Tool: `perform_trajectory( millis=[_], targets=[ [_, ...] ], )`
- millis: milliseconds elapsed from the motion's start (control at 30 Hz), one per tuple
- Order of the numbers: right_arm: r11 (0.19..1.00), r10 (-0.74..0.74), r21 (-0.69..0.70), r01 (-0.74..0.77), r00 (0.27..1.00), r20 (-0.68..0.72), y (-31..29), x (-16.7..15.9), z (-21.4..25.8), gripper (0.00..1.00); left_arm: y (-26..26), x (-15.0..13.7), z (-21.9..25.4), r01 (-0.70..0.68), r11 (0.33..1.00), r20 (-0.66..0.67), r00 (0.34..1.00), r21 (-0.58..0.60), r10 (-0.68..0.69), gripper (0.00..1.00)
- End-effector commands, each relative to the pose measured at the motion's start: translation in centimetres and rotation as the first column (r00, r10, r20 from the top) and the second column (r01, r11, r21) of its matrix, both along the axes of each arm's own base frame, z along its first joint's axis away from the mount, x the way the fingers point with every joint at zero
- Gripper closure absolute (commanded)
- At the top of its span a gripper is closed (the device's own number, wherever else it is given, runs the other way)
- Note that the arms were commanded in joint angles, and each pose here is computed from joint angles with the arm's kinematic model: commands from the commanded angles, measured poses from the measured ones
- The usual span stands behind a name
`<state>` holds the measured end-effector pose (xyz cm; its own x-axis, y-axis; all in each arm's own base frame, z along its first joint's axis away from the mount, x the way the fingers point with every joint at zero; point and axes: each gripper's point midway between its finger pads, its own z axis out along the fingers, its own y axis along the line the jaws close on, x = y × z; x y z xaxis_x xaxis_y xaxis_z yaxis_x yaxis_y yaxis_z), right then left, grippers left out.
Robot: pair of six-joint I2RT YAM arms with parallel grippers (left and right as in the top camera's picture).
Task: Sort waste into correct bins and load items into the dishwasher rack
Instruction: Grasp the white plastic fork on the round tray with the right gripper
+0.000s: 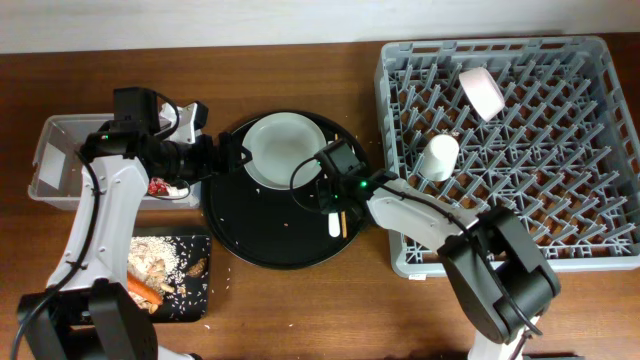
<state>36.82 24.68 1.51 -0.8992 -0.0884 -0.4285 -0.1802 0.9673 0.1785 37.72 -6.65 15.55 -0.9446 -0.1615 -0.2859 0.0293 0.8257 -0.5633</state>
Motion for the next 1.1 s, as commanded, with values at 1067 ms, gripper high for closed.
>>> perform_trajectory(
  millis=[1067],
  targets=[
    [0.994, -0.002, -0.110, -0.014, 0.990, -0.144, -0.7, -1.4, -3.7, 0.87, -0.2, 0.1, 0.0, 0.010, 1.000, 0.004, 1.000, -0.002, -0.010, 0.01]
  ],
)
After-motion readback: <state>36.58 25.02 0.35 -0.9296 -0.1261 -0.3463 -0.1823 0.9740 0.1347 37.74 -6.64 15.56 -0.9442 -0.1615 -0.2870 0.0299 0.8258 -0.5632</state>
